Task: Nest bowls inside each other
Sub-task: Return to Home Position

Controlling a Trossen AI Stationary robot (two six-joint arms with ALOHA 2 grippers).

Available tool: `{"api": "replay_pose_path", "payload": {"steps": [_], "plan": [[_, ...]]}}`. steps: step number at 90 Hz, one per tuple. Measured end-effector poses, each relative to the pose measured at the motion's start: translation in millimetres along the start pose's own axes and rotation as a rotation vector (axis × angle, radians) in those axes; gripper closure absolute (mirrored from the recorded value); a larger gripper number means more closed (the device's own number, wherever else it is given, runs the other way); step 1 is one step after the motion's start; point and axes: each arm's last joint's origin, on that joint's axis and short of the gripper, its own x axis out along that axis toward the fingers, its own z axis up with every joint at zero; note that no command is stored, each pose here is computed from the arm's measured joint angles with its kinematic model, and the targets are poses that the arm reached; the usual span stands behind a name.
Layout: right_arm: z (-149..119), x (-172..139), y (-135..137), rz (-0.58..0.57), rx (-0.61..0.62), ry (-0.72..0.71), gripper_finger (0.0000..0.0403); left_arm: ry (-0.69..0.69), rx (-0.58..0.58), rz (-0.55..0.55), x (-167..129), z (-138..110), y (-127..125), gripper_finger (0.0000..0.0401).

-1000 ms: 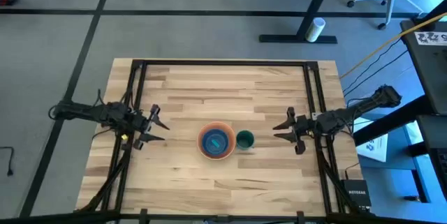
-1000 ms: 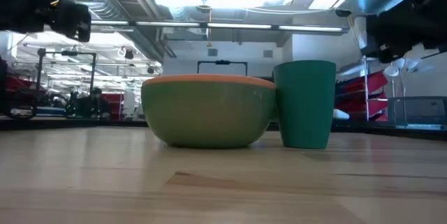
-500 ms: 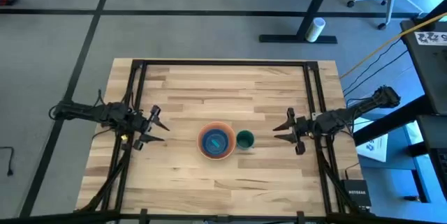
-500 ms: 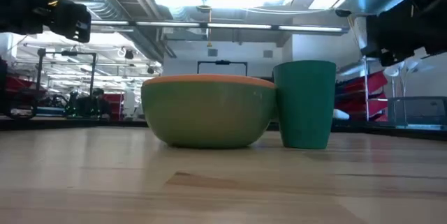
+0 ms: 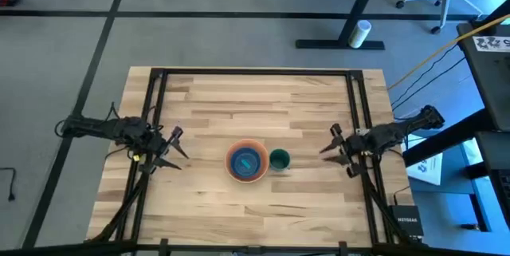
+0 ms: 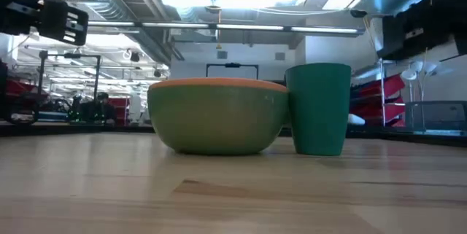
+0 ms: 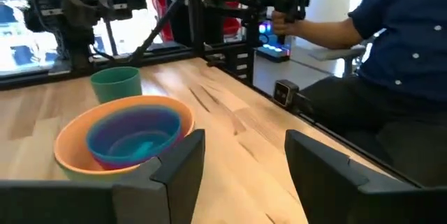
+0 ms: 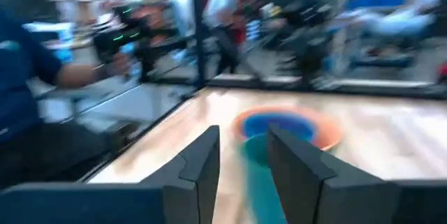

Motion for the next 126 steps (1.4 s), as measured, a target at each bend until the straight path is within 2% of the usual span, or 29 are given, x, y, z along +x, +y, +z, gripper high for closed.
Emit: {"api": "replay_pose_path", "payload": {"steps": [9, 17, 23, 32, 36, 43, 49, 53, 56, 65, 69, 73, 86, 126], "plan": [[1.1, -0.2, -3.5, -0.120, -0.003, -0.012, 0.0299, -0.011, 0.009, 0.036, -0.3, 0.2, 3.1, 0.0219], [0.8, 0.0, -3.2, -0.114, -0.006, -0.008, 0.0299, -0.014, 0.015, 0.009, -0.6, 0.2, 3.2, 0.0219], [0.2, 0.4, -1.2, -0.043, -0.005, -0.001, 0.0299, -0.021, 0.014, -0.097, -1.1, 0.6, 0.5, 0.0219], [-3.7, 0.5, 4.2, 0.139, 0.017, 0.042, 0.0299, -0.028, -0.017, -0.286, -2.9, 0.8, -4.2, 0.0219], [-4.5, 0.2, 5.7, 0.193, 0.035, 0.054, 0.0299, -0.029, -0.026, -0.310, -3.3, 0.8, -4.5, 0.0219], [-4.9, 0.0, 6.4, 0.214, 0.054, 0.060, 0.0299, -0.028, -0.025, -0.291, -3.5, 0.7, -3.0, 0.0219], [-4.9, 0.1, 6.2, 0.209, 0.057, 0.060, 0.0299, -0.026, -0.026, -0.256, -3.8, 0.5, -0.9, 0.0219], [-4.6, 0.2, 5.6, 0.188, 0.055, 0.056, 0.0299, -0.020, -0.031, -0.196, -3.8, 0.2, 1.8, 0.0219], [-3.9, 0.4, 4.8, 0.158, 0.052, 0.047, 0.0299, -0.012, -0.040, -0.115, -3.8, -0.1, 4.9, 0.0219], [-1.4, 0.8, 0.5, 0.012, 0.020, 0.017, 0.0299, 0.021, -0.083, 0.247, -5.6, -2.4, 17.6, 0.0219], [-0.4, 0.8, -1.7, -0.064, 0.009, 0.006, 0.0299, 0.029, -0.090, 0.355, -6.9, -3.4, 21.6, 0.0219], [0.2, 0.6, -3.7, -0.134, -0.004, -0.001, 0.0299, 0.034, -0.094, 0.410, -8.1, -3.9, 24.1, 0.0219], [1.1, -0.5, -8.6, -0.308, -0.012, -0.008, 0.0299, 0.036, -0.107, 0.468, -10.4, -4.5, 28.2, 0.0219], [-2.2, 1.9, -8.5, -0.326, -0.008, 0.027, 0.0299, 0.032, -0.129, 0.475, -11.0, -4.7, 29.1, 0.0219]]}}
